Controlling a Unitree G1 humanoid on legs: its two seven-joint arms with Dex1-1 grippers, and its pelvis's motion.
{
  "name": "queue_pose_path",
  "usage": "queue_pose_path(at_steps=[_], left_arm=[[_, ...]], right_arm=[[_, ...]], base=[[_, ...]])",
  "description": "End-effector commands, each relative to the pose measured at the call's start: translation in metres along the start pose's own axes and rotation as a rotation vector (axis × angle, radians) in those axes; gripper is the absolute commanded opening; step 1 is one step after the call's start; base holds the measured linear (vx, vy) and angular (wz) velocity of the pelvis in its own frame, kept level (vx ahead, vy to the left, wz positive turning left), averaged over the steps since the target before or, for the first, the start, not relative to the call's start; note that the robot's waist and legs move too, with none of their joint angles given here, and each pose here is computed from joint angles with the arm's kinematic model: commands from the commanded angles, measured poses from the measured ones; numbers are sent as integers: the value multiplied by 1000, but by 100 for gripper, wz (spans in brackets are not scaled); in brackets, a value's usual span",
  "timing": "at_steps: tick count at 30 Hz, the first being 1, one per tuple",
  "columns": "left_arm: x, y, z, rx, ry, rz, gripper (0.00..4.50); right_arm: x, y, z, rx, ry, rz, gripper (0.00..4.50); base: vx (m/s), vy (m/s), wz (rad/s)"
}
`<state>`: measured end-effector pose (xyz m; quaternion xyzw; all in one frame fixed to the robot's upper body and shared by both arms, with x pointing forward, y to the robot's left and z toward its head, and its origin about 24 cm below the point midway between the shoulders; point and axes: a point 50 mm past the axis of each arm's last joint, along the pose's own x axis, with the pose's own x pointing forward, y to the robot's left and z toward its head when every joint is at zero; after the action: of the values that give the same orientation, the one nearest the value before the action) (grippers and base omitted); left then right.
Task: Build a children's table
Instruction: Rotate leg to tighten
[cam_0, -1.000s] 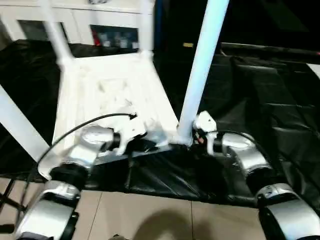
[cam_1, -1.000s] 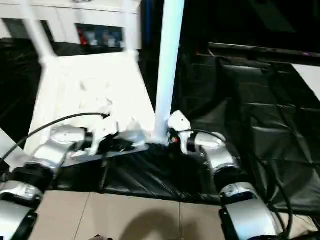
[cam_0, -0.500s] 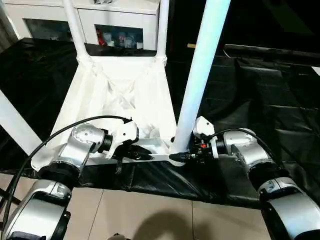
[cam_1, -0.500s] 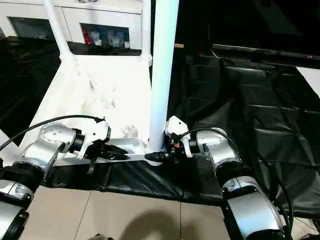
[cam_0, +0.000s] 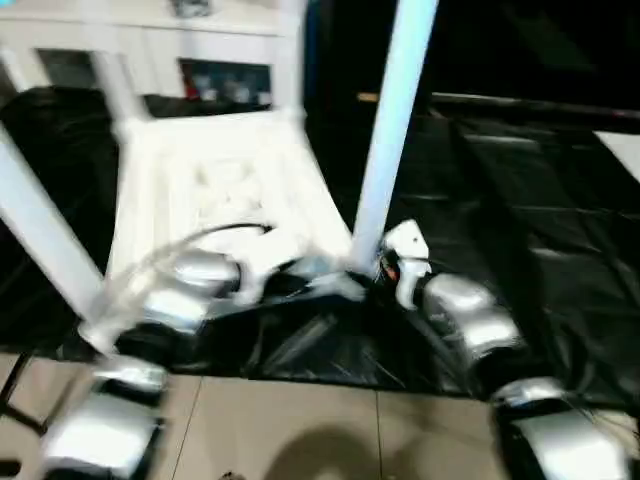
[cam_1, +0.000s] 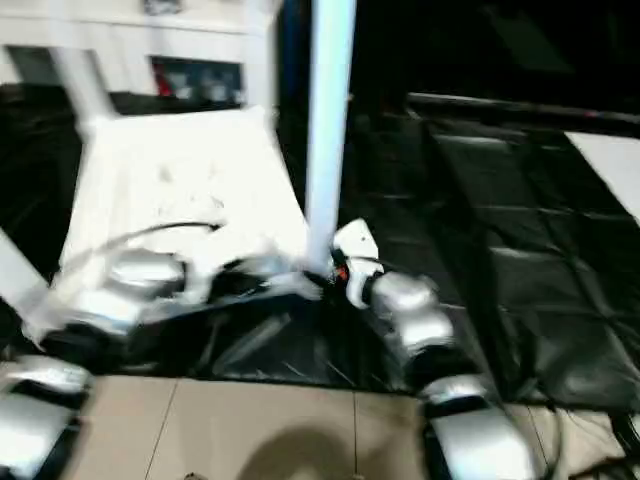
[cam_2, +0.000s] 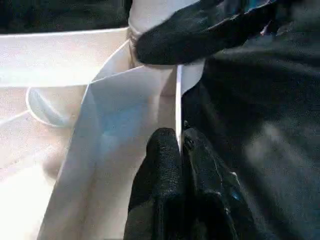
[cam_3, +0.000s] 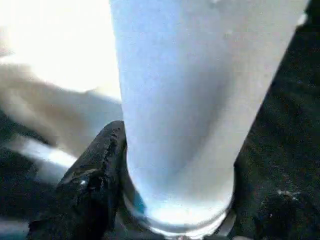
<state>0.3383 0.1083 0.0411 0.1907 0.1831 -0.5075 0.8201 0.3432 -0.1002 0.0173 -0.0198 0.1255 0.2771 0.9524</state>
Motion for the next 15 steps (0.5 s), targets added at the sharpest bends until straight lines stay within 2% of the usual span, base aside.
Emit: queue_pose_path(at_steps=[1, 2, 3, 5, 6, 10, 12, 13, 15], left_arm=[[27, -24, 13, 22, -32, -53, 0], [30, -26, 14, 25, -31, -54, 0], [35, -31, 15, 29, -31, -64, 0], [36, -33, 16, 45, -31, -69, 0], [36, -33, 16, 50, -32, -73, 0], [24, -25, 10, 75, -22, -82, 0], [22, -24, 9, 82, -20, -81, 0], [14, -20, 5, 85, -18, -105, 0], [11, -20, 4, 89, -19, -117, 0]], right_arm=[[12, 32, -14, 1, 90, 22, 266], [14, 36, -13, 5, 89, 17, 266], [19, 47, -7, 13, 54, 61, 266], [21, 53, 3, -27, -4, 103, 266], [20, 53, 6, -42, -22, 111, 301], [13, 34, 15, 2, -77, 157, 354], [12, 32, 15, 2, -79, 172, 373], [5, 22, 15, -43, -65, 235, 373], [3, 19, 15, -67, -53, 260, 393]], base=[[0, 0, 0], [0, 0, 0], [0, 0, 0], [0, 0, 0], [0, 0, 0], [0, 0, 0], [0, 0, 0], [0, 0, 0], [0, 0, 0]])
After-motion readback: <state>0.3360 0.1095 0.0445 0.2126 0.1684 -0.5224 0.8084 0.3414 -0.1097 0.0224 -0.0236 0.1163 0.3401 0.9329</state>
